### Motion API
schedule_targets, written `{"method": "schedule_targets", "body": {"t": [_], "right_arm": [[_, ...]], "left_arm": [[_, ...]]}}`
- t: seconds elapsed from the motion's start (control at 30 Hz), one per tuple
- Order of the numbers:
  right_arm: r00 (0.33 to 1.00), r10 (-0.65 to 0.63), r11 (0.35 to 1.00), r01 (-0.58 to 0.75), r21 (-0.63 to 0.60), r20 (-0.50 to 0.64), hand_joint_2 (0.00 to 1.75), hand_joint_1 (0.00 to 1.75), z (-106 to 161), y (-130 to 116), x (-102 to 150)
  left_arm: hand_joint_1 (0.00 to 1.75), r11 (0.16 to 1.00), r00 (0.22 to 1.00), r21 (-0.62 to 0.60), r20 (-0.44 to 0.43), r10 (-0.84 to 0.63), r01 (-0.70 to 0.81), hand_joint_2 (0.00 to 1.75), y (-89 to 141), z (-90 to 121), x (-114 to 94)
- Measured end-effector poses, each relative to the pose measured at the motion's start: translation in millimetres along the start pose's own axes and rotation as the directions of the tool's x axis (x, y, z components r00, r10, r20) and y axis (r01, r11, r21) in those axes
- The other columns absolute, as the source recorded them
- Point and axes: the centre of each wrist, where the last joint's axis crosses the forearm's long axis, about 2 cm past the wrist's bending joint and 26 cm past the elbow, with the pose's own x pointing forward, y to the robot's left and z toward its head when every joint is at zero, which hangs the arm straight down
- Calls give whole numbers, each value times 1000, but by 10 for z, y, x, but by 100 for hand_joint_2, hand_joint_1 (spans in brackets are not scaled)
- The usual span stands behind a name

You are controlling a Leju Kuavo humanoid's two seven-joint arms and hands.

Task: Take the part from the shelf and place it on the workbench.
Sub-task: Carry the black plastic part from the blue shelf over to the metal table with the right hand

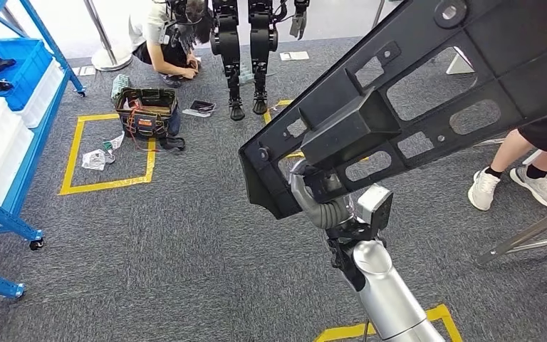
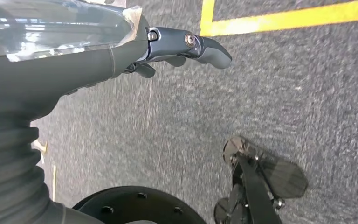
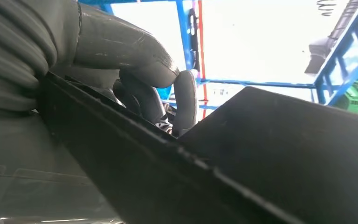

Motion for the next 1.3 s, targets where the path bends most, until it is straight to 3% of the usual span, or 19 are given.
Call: {"method": "schedule_targets", "body": {"t": [1.3], "right_arm": [[998,-4,1000,4,-6,-61,175,175,159,82,-112]], "left_arm": [[0,1000,1000,-23,8,-12,12,175,-5,6,-22]]}}
